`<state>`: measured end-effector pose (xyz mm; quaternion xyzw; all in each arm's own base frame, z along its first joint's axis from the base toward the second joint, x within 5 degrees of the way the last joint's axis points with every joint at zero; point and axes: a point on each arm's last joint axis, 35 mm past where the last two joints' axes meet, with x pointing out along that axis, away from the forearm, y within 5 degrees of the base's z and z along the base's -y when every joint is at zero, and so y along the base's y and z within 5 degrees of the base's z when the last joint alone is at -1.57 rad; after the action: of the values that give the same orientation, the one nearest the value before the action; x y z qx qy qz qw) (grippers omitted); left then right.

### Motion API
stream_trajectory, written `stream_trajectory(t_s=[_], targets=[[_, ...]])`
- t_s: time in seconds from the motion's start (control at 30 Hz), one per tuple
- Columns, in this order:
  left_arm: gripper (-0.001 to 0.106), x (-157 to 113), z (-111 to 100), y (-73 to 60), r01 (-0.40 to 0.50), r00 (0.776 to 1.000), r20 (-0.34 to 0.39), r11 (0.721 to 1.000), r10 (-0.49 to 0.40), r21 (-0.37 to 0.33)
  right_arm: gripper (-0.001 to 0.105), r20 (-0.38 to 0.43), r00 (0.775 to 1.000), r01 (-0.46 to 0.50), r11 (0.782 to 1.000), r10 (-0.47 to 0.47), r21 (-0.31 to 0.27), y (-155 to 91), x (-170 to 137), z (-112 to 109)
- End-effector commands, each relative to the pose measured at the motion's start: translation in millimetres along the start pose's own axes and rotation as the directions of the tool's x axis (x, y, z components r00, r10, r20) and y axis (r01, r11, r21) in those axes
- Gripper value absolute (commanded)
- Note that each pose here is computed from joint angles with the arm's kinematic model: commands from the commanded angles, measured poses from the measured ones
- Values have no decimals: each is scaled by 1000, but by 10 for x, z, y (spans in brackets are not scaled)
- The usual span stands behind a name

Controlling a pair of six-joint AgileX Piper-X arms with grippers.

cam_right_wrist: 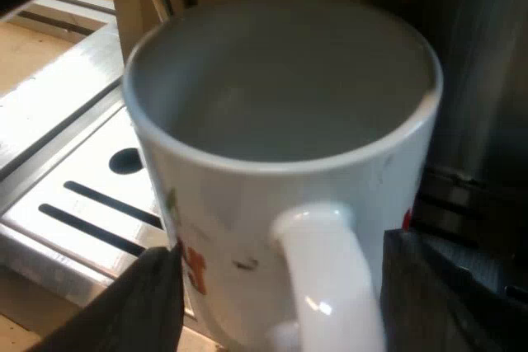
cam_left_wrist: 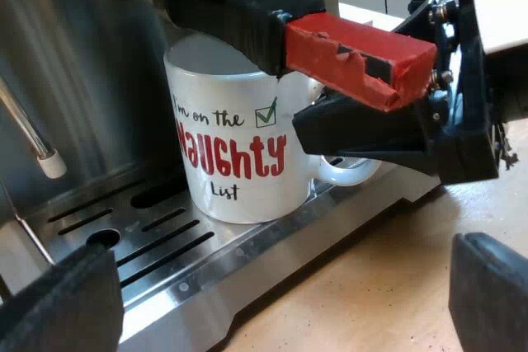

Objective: Place mug into machine

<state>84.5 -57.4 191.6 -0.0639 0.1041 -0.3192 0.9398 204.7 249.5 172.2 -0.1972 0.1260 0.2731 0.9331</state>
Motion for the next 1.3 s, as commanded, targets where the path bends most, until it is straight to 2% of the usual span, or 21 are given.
stream_trajectory(t_s=[0.03, 0.27, 0.43, 0.8, 0.9, 1.0, 1.1, 1.23, 1.3], targets=[[81, -3, 31, -12, 15, 1000, 21, 1000, -15, -10, 53, 5, 1000, -20, 1000, 20, -5, 36, -34, -25], [81, -3, 31, -12, 15, 1000, 21, 1000, -15, -10, 54, 95, 995, -1, 998, -4, 58, 69, 91, -43], [81, -3, 31, -12, 15, 1000, 21, 1000, -15, -10, 54, 81, 997, -1, 999, -3, 52, 139, 251, -65], [81, -3, 31, -12, 15, 1000, 21, 1000, -15, -10, 54, 95, 995, 30, 997, -36, 64, 245, 588, 73], [81, -3, 31, -12, 15, 1000, 21, 1000, -15, -10, 54, 83, 996, 35, 998, -39, 58, 251, 568, 62], [81, -16, 99, -25, 18, 999, 39, 1000, -18, -5, 54, -2, 998, 56, 998, -56, 15, 269, 482, 30], [81, -47, 230, -43, 1, 997, 74, 1000, -1, 6, 54, -40, 998, 39, 999, -39, -14, 284, 337, 40], [81, -92, 390, -69, -12, 993, 119, 1000, 11, 8, 54, -32, 999, 19, 1000, -20, -24, 289, 117, 62], [81, -134, 519, -96, -6, 988, 152, 1000, 4, 12, 54, -17, 999, 40, 999, -40, -24, 270, -35, 79]])
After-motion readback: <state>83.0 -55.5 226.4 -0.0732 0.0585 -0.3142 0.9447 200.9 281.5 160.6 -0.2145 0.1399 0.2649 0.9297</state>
